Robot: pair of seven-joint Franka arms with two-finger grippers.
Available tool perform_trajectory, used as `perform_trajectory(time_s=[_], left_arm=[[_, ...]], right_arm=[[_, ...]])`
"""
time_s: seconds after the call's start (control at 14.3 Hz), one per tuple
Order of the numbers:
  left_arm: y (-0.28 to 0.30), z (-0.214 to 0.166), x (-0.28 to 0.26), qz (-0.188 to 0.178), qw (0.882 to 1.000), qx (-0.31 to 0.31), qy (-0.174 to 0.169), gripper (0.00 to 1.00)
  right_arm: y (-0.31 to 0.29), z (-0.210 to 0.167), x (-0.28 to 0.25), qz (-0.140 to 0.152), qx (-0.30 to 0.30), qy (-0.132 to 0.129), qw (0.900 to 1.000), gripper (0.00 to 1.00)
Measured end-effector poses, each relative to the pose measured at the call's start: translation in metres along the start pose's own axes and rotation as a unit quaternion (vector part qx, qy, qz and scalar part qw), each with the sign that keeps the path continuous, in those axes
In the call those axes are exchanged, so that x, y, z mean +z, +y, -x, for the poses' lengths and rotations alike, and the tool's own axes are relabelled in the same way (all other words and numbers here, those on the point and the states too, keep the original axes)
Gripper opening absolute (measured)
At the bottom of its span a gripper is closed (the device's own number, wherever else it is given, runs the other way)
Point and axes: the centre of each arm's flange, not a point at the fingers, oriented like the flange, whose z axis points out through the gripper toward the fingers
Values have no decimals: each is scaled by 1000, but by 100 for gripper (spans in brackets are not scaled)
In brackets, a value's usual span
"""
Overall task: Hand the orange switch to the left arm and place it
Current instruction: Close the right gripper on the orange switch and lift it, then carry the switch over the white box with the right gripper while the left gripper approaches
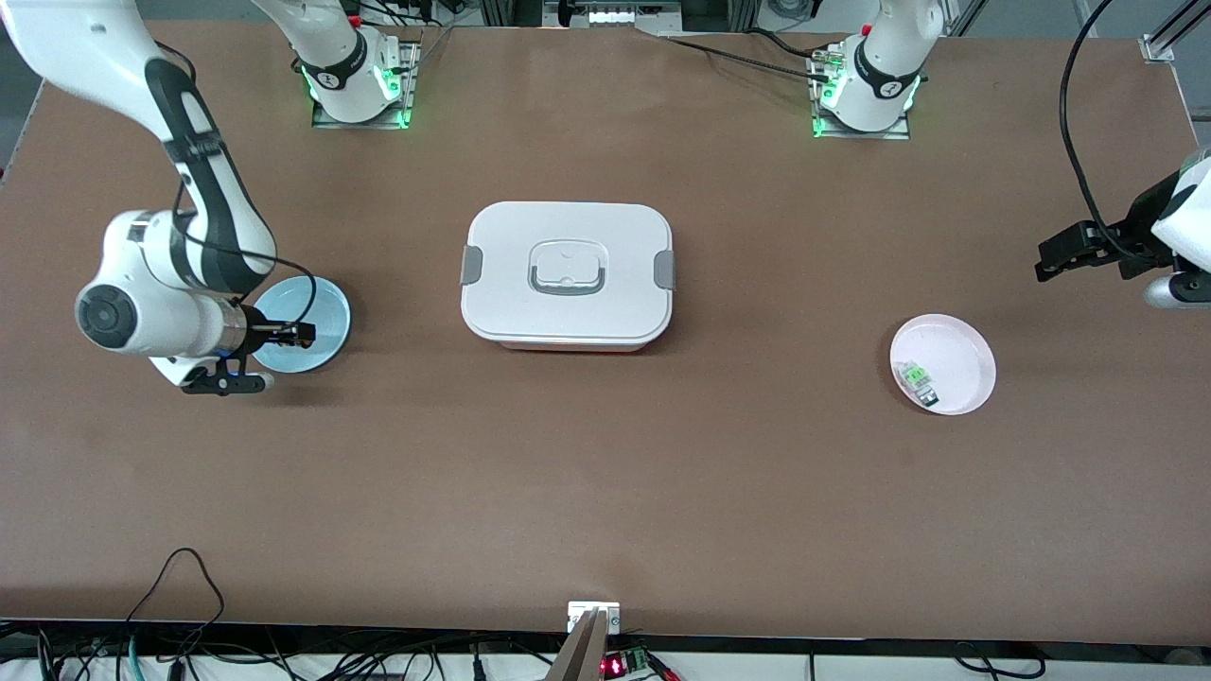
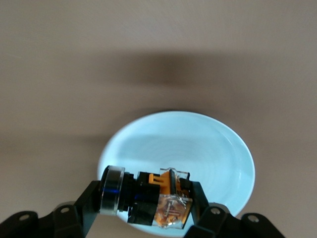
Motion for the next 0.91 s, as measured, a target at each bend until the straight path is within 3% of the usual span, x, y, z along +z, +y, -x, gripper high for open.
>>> perform_trajectory(time_s=[0.21,0.56,0.7,0.91], left_arm=[[0,0,1,0,1000,0,-2,100],[0,-2,6,0,1000,0,-7,100],[0,-1,6,0,1000,0,-10,100],[1,3,9,5,1000,1,-30,100]], right_arm=[[-34,9,-70,-13,-24,37,999,77],[-85,13,-132,-124,-90,81,985,77],[-121,15,-154,-176,-111,96,973,77],[-184,22,-190,-280,-126,114,945,77]])
